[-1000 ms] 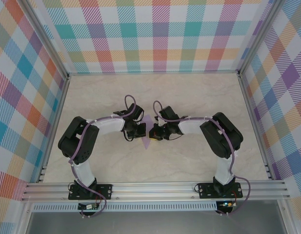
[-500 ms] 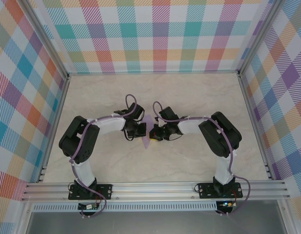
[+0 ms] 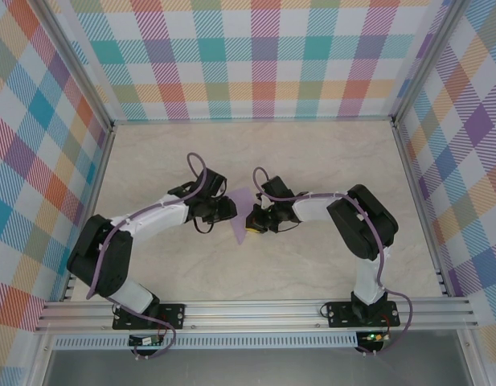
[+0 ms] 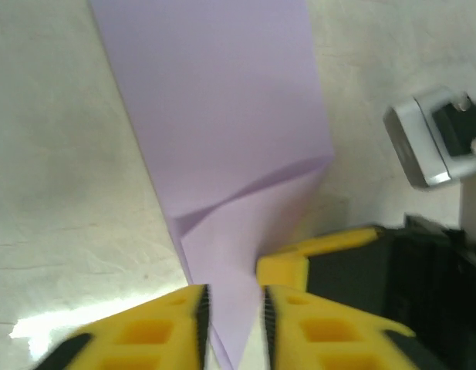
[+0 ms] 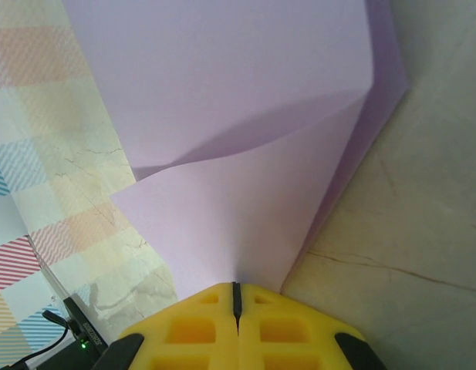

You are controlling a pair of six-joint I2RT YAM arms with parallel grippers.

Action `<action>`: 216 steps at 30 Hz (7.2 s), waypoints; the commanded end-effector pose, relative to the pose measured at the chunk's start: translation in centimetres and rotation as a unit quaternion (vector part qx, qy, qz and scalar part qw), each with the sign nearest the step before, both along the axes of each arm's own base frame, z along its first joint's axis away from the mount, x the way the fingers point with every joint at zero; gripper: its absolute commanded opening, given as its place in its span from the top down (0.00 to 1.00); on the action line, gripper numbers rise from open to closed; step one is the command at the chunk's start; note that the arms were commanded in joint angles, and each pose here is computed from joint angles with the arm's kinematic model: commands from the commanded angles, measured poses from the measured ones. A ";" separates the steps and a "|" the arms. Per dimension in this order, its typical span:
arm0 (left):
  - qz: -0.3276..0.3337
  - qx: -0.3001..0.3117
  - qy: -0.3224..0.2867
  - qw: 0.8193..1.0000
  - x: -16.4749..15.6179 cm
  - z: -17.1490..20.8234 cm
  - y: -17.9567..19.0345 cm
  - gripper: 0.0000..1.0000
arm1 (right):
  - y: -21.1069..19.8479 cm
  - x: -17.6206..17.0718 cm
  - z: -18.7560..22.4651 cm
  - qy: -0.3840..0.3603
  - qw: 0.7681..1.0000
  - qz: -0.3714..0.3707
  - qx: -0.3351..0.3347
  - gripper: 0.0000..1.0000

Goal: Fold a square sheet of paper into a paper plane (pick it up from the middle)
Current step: Third fold the triangle at the center of the table, then move the paper to the center of the table, then fourth fold the wing at the center of the table.

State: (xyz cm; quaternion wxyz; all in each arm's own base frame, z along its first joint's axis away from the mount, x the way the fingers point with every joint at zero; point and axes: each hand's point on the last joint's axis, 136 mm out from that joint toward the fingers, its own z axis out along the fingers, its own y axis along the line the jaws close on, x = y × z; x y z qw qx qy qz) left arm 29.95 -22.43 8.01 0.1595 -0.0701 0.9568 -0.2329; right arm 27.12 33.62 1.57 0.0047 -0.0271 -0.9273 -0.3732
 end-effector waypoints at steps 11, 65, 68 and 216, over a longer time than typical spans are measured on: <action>-0.007 -0.148 0.088 0.985 -4.1 -3.0 -4.7 1.00 | -2.1 -1.5 -2.7 0.050 0.996 -0.031 -0.063 0.99; 0.046 0.117 0.251 0.960 -11.9 -12.8 4.2 1.00 | -2.6 5.4 -1.1 -0.065 0.995 0.046 -0.055 1.00; 0.045 0.116 0.257 0.958 -12.2 -12.9 4.3 1.00 | -3.7 7.5 -1.2 -0.065 0.995 0.029 -0.063 1.00; -0.369 0.029 -0.354 0.859 -4.0 -0.3 -9.0 0.35 | -7.9 1.6 5.1 0.158 0.934 -0.300 -0.112 1.00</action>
